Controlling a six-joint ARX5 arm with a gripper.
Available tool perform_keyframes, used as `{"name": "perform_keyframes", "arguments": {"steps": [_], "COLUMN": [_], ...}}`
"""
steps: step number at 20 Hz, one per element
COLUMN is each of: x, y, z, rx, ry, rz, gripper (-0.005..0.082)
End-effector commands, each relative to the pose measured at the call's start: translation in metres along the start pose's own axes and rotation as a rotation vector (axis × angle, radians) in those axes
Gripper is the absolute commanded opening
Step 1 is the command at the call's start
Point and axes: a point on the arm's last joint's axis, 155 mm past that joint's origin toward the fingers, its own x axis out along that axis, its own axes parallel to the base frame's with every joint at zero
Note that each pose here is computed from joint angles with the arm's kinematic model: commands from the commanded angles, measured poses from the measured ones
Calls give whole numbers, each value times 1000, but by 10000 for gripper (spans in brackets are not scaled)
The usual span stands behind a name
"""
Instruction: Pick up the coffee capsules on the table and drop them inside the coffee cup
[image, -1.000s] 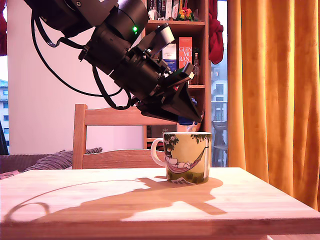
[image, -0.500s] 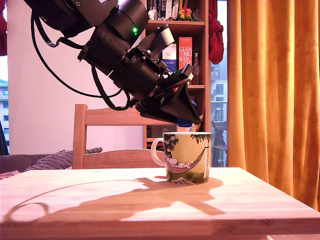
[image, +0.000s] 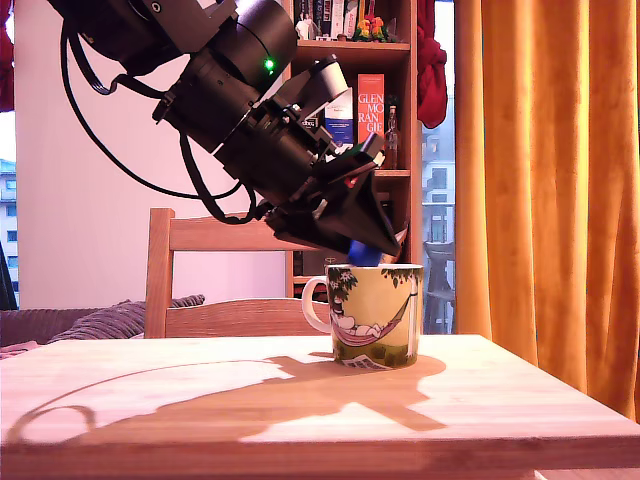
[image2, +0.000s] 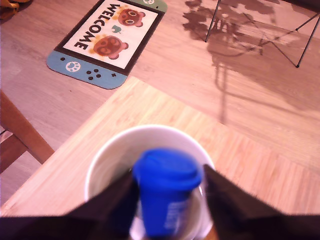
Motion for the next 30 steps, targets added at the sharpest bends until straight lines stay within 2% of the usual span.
{"name": "perform_keyframes", "arguments": {"steps": [1,12,19,20,21,24,25,26,30], "x": [2,2,-21,-27,-32,-47,-53,-58,-81], "y": [-3,-3,-10,-11,-12,-17,-18,-19,-14], "z": [-1,0,27,31,34,45,49,53,63], "rx": [1,2,26,29,31,43,51,54,53], "ry": [2,-1,-72,-78,-85,-109,-120,-130,-154], "rz": [-5,-6,-4,-4,-2,0,2,3,55], "gripper": [614,614,600,569,492,96,2,-21,-20]}}
